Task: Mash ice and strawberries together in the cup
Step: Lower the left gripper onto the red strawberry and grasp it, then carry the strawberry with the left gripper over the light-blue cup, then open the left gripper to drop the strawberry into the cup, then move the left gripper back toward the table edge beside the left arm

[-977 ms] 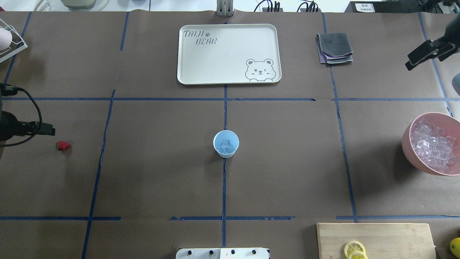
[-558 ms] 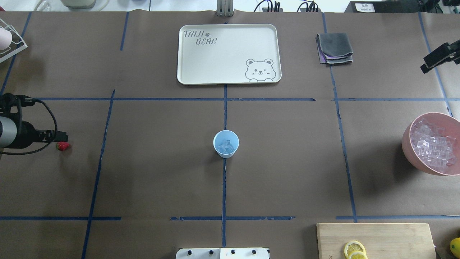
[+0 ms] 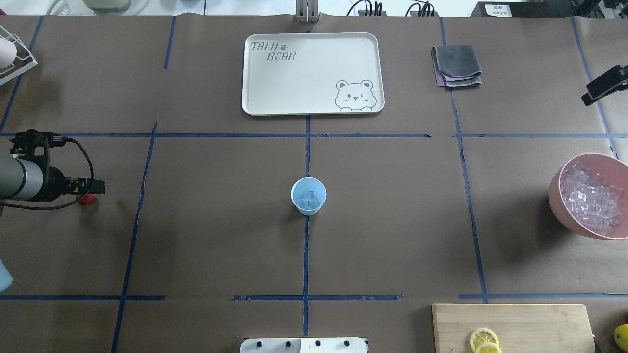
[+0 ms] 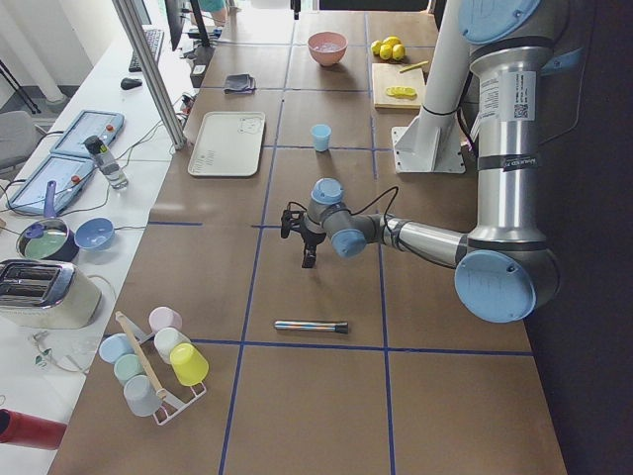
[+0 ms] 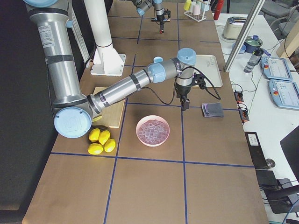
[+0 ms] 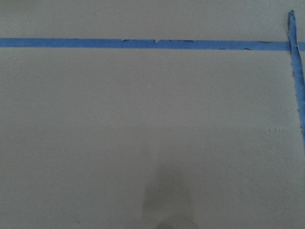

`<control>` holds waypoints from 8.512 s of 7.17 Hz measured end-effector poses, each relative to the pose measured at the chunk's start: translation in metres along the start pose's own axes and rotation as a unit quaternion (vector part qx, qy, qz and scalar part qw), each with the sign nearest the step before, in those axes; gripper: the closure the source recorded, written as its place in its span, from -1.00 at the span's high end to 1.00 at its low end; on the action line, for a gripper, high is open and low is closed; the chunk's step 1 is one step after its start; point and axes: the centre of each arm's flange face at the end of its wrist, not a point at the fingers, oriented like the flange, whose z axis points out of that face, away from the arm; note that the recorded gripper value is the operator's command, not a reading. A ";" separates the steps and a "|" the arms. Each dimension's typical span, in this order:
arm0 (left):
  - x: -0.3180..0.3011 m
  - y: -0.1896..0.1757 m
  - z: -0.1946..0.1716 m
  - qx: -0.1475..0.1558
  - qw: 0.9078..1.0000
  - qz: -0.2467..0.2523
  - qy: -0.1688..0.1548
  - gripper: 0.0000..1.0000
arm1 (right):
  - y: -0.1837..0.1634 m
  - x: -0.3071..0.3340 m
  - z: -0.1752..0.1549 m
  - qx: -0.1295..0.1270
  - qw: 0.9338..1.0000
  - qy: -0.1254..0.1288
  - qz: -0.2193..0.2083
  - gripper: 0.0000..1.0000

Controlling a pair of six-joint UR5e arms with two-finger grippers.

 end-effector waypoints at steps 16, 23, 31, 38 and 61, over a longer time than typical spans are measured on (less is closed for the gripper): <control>0.015 0.014 -0.040 -0.039 0.998 -0.025 0.045 -1.00 | 0.006 0.004 0.003 -0.007 1.000 -0.017 0.008 0.98; 0.321 -0.058 -0.125 -0.082 0.981 -0.144 0.097 -1.00 | 0.095 0.147 0.023 0.002 0.998 -0.040 0.042 0.98; 0.454 -0.041 -0.091 -0.098 0.967 -0.167 0.167 -1.00 | 0.156 0.209 0.056 0.028 0.997 -0.039 0.056 0.98; 0.468 -0.027 -0.079 -0.094 0.968 -0.165 0.166 0.33 | 0.155 0.207 0.055 0.030 0.997 -0.039 0.055 0.98; -0.160 -0.148 -0.113 -0.162 0.986 0.038 -0.011 1.00 | 0.123 0.212 0.029 0.014 0.994 -0.045 0.100 0.99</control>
